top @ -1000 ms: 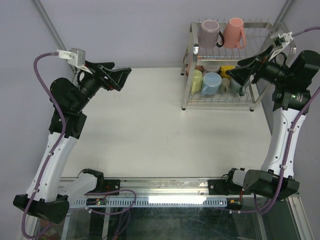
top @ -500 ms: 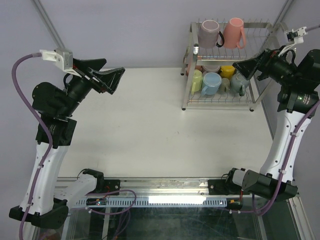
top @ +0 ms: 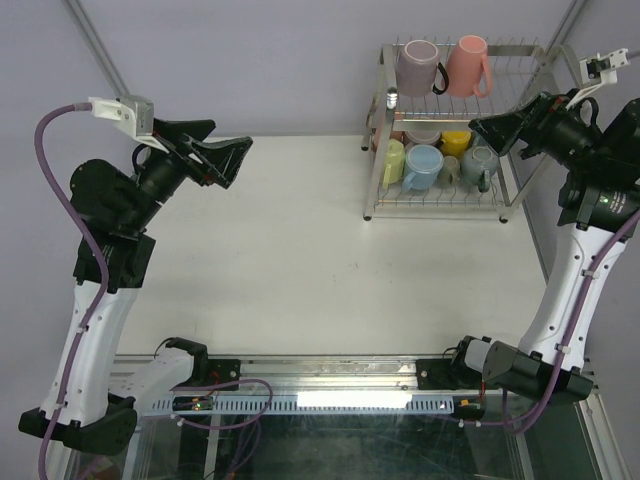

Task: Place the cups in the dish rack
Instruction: Reset both arms

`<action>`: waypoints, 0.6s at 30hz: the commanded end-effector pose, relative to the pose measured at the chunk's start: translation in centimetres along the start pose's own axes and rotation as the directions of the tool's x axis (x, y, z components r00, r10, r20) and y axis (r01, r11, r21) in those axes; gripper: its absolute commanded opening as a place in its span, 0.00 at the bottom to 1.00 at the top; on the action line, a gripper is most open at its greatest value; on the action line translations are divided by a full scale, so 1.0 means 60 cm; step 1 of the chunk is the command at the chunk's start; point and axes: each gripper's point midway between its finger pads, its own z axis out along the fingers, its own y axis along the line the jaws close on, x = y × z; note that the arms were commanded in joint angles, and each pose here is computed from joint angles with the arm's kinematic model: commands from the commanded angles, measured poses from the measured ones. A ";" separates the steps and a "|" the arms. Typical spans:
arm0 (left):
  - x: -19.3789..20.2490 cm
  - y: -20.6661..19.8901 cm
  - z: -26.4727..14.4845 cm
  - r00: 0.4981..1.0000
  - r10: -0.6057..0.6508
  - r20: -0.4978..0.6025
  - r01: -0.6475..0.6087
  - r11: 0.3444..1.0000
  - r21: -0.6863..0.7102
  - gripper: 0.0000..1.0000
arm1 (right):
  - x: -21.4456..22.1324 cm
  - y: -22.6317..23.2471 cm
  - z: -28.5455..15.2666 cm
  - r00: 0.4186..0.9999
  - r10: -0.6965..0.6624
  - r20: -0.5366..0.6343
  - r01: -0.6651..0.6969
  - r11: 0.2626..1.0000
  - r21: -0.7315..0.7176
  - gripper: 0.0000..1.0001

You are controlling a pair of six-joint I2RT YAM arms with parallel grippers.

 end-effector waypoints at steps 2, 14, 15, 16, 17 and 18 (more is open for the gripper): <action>-0.018 -0.005 0.005 0.999 0.039 0.022 -0.039 0.999 0.019 0.99 | -0.014 0.033 -0.012 0.998 -0.059 0.031 0.061 0.997 -0.055 0.99; -0.010 -0.010 0.007 1.000 0.004 0.026 -0.005 0.999 0.045 0.99 | 0.001 0.041 -0.015 0.997 -0.079 0.020 0.080 0.993 -0.090 0.99; -0.009 -0.010 0.006 1.000 0.004 0.026 -0.006 0.999 0.044 0.99 | -0.004 0.039 -0.014 0.998 -0.054 0.029 0.056 0.995 -0.078 1.00; -0.009 -0.011 0.006 1.000 0.003 0.024 -0.004 0.999 0.046 0.99 | -0.009 0.037 -0.013 0.999 -0.030 0.040 0.032 0.997 -0.063 0.99; -0.006 -0.011 0.006 1.000 0.000 0.019 -0.001 0.999 0.046 0.99 | -0.012 0.033 -0.011 0.999 -0.013 0.045 0.015 0.999 -0.052 0.99; -0.003 -0.010 0.006 1.000 -0.002 0.014 0.002 0.999 0.048 0.99 | -0.013 0.033 -0.011 0.999 -0.006 0.048 0.008 0.999 -0.051 1.00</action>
